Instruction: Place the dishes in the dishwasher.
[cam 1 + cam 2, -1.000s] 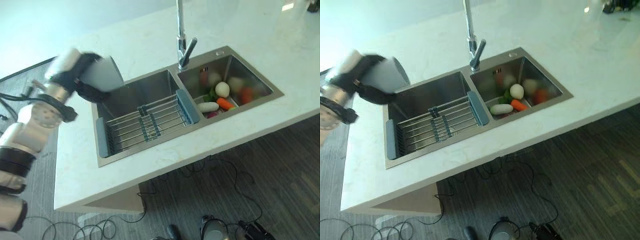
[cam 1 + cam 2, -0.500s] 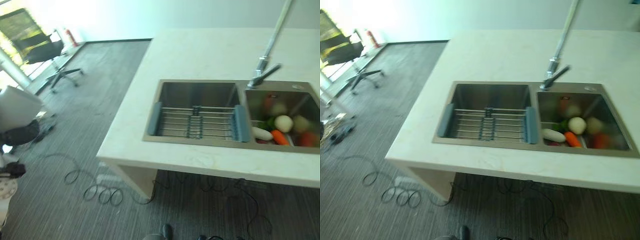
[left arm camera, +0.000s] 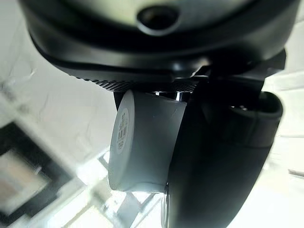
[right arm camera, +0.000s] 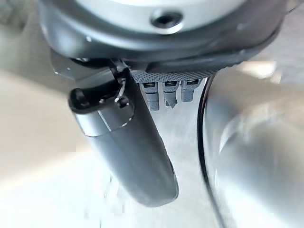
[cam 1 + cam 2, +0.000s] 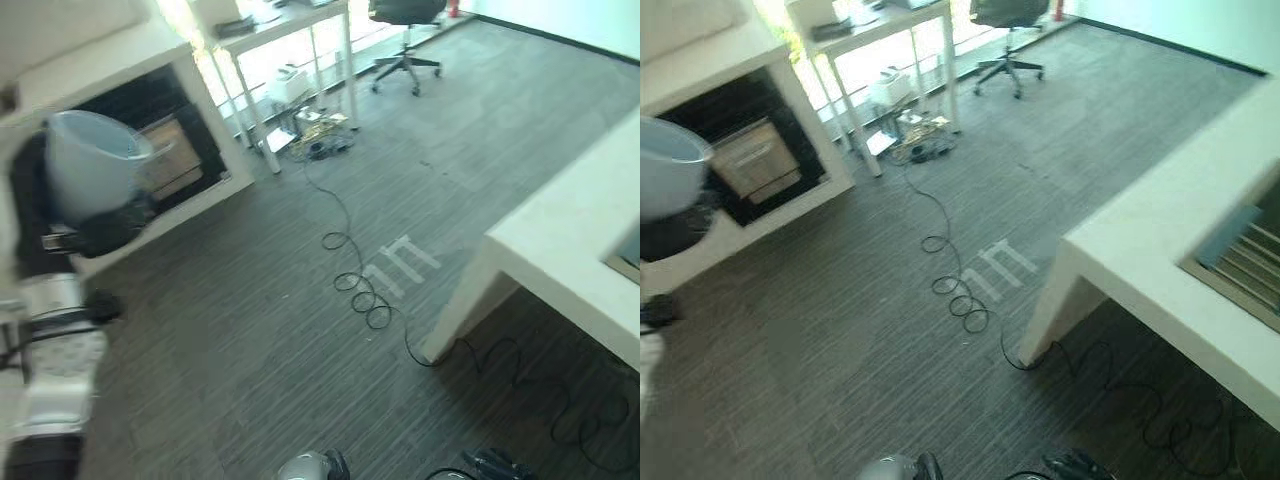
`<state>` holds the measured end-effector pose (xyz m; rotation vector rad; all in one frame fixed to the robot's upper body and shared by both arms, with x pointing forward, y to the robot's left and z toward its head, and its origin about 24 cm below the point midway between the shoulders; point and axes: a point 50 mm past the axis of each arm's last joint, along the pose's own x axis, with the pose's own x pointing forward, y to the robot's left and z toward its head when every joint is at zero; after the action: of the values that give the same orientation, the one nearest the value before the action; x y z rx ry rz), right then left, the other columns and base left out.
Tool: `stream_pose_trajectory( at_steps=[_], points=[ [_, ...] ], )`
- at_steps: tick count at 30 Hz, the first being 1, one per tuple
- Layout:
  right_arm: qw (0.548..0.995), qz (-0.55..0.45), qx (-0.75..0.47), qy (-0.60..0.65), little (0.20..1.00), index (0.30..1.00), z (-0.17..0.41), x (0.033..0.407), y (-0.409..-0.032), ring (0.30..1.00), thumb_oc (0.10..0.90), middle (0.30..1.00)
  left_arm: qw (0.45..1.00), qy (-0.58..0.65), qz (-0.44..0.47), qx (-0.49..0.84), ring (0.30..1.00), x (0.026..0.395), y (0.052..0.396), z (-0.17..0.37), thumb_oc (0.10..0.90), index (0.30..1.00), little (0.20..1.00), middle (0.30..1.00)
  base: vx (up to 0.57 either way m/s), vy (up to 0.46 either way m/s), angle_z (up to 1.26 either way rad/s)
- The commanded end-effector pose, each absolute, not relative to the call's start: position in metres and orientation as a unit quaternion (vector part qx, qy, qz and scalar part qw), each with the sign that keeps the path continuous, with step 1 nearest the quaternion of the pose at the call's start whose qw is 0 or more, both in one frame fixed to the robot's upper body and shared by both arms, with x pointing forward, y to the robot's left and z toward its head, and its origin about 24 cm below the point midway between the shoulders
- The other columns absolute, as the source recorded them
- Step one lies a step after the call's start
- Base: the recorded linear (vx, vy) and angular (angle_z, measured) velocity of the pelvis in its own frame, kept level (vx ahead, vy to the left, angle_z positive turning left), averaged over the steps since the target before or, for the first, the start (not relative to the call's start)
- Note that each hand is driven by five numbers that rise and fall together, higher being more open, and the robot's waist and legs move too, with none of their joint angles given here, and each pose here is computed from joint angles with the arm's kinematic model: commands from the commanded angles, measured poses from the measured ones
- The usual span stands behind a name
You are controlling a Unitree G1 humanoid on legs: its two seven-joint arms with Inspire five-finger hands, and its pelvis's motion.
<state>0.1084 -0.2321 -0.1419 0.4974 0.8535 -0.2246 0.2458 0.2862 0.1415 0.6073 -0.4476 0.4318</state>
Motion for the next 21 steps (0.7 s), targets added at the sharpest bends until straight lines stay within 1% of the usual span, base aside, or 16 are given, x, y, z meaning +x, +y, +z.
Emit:
stream_pose_trajectory(
  at_steps=[1, 5, 7, 10, 12, 13, 16, 20, 21],
  points=[
    [0.876, -0.102, 0.21, 0.422, 0.9, 0.9, -0.141, 0.1, -0.242, 0.9, 0.8, 0.9, 0.85, -0.32, 0.252, 0.334, 0.3, 0.247, 0.3, 0.194, 0.4, 0.3, 0.3, 0.3, 0.0, 0.078, 1.16],
    [0.87, -0.063, 0.183, 0.454, 0.9, 0.9, -0.145, 0.091, -0.24, 0.9, 0.8, 0.9, 0.866, -0.339, 0.199, 0.308, 0.3, 0.255, 0.278, 0.194, 0.4, 0.3, 0.3, 0.3, 0.03, -0.067, 1.05],
    [0.864, -0.067, 0.195, 0.458, 0.9, 0.9, -0.147, 0.088, -0.238, 0.9, 0.8, 0.9, 0.873, -0.337, 0.184, 0.302, 0.3, 0.259, 0.273, 0.194, 0.4, 0.3, 0.3, 0.3, 0.06, -0.14, 1.08],
    [0.857, -0.089, 0.214, 0.461, 0.9, 0.9, -0.151, 0.085, -0.238, 0.9, 0.8, 0.9, 0.895, -0.328, 0.14, 0.269, 0.3, 0.266, 0.252, 0.183, 0.4, 0.3, 0.3, 0.3, 0.17, -0.373, 1.14],
    [0.859, -0.094, 0.216, 0.456, 0.9, 0.9, -0.15, 0.088, -0.241, 0.9, 0.8, 0.9, 0.899, -0.319, 0.16, 0.256, 0.3, 0.265, 0.254, 0.178, 0.4, 0.3, 0.3, 0.3, 0.14, -0.354, 1.0],
    [0.864, -0.11, 0.203, 0.448, 0.9, 0.9, -0.149, 0.093, -0.243, 0.9, 0.8, 0.9, 0.904, -0.304, 0.197, 0.227, 0.3, 0.265, 0.258, 0.174, 0.4, 0.3, 0.3, 0.3, 0.13, -0.345, 0.5],
    [0.864, -0.139, 0.178, 0.451, 0.9, 0.9, -0.148, 0.095, -0.251, 0.9, 0.8, 0.9, 0.9, -0.303, 0.237, 0.203, 0.3, 0.263, 0.268, 0.173, 0.4, 0.3, 0.3, 0.3, 0.12, -0.298, 0.13],
    [0.857, -0.161, 0.183, 0.454, 0.9, 0.9, -0.148, 0.095, -0.257, 0.9, 0.8, 0.9, 0.903, -0.316, 0.208, 0.203, 0.3, 0.264, 0.265, 0.178, 0.4, 0.3, 0.3, 0.3, 0.13, -0.274, -0.17],
    [0.839, -0.162, 0.223, 0.469, 0.9, 0.9, -0.151, 0.085, -0.254, 0.9, 0.8, 0.9, 0.907, -0.32, 0.182, 0.205, 0.3, 0.268, 0.258, 0.181, 0.4, 0.3, 0.3, 0.3, 0.13, -0.28, -0.17]
  ],
)
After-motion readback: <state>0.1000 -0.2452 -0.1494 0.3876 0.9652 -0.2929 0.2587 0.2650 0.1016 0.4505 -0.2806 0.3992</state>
